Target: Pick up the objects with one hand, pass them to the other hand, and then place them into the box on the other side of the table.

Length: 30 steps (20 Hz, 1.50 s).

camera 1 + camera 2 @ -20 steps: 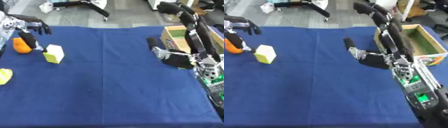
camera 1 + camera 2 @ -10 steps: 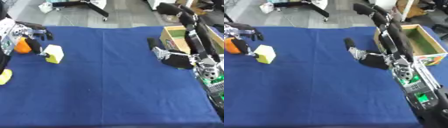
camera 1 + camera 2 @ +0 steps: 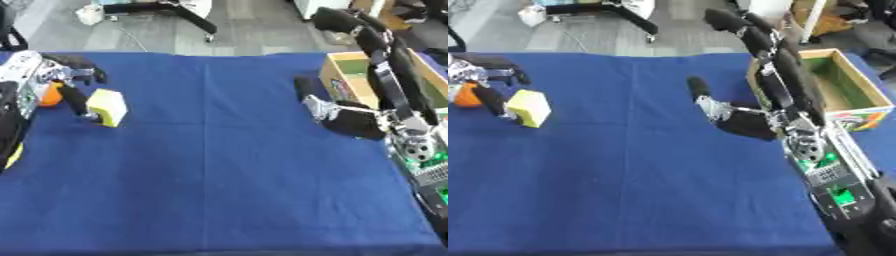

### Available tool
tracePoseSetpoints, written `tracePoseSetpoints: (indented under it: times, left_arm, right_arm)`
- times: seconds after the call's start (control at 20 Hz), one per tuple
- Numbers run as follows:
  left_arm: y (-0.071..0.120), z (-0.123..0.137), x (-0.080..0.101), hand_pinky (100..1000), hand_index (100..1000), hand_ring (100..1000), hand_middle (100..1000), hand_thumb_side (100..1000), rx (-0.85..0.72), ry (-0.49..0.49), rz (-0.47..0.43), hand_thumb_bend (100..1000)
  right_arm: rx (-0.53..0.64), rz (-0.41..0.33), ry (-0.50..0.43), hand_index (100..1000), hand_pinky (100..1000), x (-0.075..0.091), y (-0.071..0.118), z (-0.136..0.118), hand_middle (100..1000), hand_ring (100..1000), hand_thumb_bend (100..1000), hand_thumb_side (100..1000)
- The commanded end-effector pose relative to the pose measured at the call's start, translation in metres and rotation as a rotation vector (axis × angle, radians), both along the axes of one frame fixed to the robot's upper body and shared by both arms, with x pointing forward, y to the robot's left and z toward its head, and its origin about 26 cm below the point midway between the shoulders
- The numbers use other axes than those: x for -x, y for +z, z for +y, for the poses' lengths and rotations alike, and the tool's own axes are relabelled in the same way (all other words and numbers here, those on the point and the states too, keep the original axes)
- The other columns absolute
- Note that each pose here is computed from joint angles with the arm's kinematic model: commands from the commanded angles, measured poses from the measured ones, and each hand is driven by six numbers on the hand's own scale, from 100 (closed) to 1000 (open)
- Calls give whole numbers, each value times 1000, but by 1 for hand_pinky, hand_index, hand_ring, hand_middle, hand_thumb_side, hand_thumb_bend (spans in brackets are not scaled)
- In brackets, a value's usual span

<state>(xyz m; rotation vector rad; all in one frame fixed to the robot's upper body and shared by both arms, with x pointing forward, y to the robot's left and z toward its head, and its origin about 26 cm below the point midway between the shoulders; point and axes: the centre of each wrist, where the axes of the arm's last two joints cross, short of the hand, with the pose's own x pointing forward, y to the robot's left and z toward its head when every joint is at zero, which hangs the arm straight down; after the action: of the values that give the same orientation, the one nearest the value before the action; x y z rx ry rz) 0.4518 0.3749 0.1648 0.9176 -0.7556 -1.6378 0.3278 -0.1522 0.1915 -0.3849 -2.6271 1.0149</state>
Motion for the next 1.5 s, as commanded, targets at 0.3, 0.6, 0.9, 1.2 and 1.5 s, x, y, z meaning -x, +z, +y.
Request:
tracePoseSetpoints:
  times: [0.3,0.6,0.9,1.2,1.5]
  left_arm:
    - [-2,6,0,858,876,793,808,285,9,17,-29,514]
    - [-5,8,2,726,684,593,583,282,26,15,-106,351]
    - [7,11,12,608,568,488,471,264,206,14,-331,400]
    - [42,-12,32,539,542,469,455,241,589,-120,-439,543]
    - [50,-74,65,507,542,473,460,223,1036,-265,-282,669]
  right_arm:
    - [-6,-15,11,917,806,-2,6,0,790,792,239,278]
    - [-4,-14,14,918,806,-2,6,1,791,791,233,278]
    - [1,-21,20,916,806,-3,7,2,790,790,247,274]
    - [16,-53,50,911,804,-1,15,10,788,784,270,261]
    - [63,-129,158,901,801,5,35,38,785,774,302,247]
